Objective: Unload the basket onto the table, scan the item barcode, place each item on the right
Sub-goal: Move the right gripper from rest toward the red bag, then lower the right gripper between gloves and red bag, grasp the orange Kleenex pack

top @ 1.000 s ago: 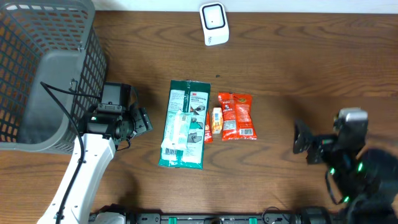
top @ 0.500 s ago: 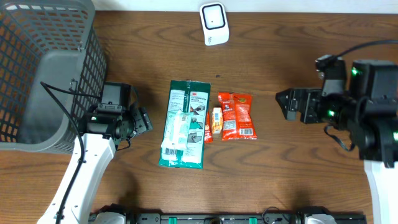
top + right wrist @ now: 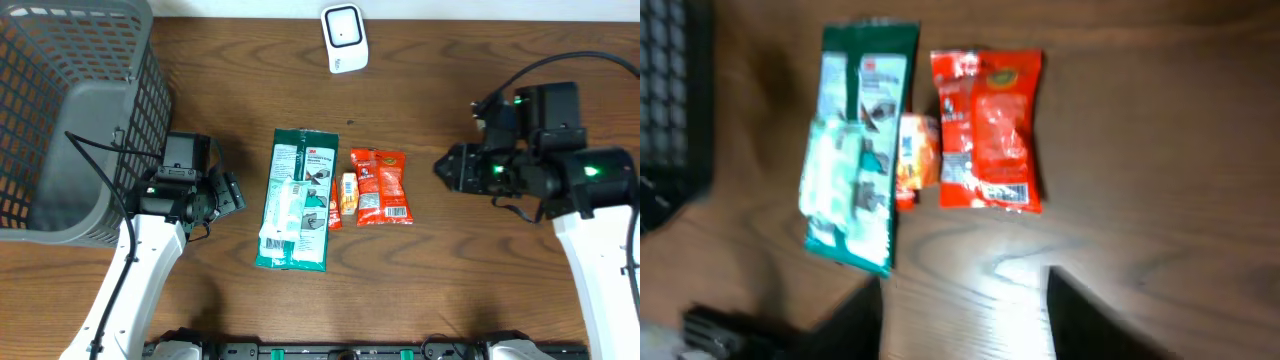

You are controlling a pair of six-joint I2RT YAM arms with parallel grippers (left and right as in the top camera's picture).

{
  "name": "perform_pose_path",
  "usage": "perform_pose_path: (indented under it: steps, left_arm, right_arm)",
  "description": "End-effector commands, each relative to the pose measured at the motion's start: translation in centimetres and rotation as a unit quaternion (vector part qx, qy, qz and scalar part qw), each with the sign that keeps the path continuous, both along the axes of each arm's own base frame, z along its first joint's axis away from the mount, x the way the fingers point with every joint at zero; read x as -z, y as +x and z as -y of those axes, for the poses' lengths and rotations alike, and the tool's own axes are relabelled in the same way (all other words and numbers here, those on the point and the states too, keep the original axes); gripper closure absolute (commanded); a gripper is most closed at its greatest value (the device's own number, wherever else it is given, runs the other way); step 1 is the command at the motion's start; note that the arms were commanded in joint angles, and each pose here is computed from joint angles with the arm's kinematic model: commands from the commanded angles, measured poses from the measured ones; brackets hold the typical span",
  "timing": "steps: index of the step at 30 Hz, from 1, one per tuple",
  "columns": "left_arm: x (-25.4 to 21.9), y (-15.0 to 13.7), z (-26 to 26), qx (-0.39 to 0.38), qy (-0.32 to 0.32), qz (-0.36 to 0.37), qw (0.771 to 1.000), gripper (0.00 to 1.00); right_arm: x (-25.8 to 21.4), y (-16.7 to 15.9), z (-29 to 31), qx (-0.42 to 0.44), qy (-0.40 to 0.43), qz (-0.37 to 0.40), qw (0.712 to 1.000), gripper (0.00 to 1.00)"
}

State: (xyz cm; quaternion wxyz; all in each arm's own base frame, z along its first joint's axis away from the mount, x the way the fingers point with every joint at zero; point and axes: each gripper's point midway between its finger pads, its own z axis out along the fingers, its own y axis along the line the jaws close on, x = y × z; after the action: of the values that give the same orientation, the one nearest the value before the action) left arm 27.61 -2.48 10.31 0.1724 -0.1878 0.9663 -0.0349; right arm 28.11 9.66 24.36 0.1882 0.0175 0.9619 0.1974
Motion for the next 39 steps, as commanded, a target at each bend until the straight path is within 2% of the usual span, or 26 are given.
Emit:
perform_pose_path:
  steps: [1, 3, 9, 14, 21, 26, 39]
  left_arm:
    - [-0.3, 0.2, -0.4, -0.006, 0.007, 0.003, 1.0, 0.18]
    - [-0.3, 0.2, -0.4, -0.006, 0.007, 0.003, 1.0, 0.17]
    - [-0.3, 0.2, -0.4, -0.006, 0.007, 0.003, 1.0, 0.17]
    - [-0.3, 0.2, -0.4, -0.006, 0.007, 0.003, 1.0, 0.18]
    - [-0.3, 0.2, -0.4, -0.006, 0.007, 0.003, 1.0, 0.18]
    - [-0.3, 0.2, -0.4, -0.006, 0.007, 0.003, 1.0, 0.18]
    - [-0.3, 0.2, -0.4, -0.006, 0.007, 0.003, 1.0, 0.18]
  right_arm:
    - [2.4, -0.2, -1.2, -0.002, -0.016, -0.036, 0.999, 0.43]
    - [3.8, -0.3, -1.6, -0.007, -0.039, -0.053, 0.998, 0.4]
    - [7.6, 0.1, -3.2, -0.038, -0.111, -0.069, 0.991, 0.42]
    - [10.4, 1.6, -5.6, -0.05, -0.121, -0.081, 0.988, 0.42]
    - [14.3, 3.0, -6.3, -0.053, -0.134, -0.113, 0.983, 0.37]
    - [16.8, 4.1, -6.8, -0.054, -0.138, -0.124, 0.981, 0.45]
    - [19.9, 4.5, -7.3, -0.06, -0.147, -0.146, 0.976, 0.48]
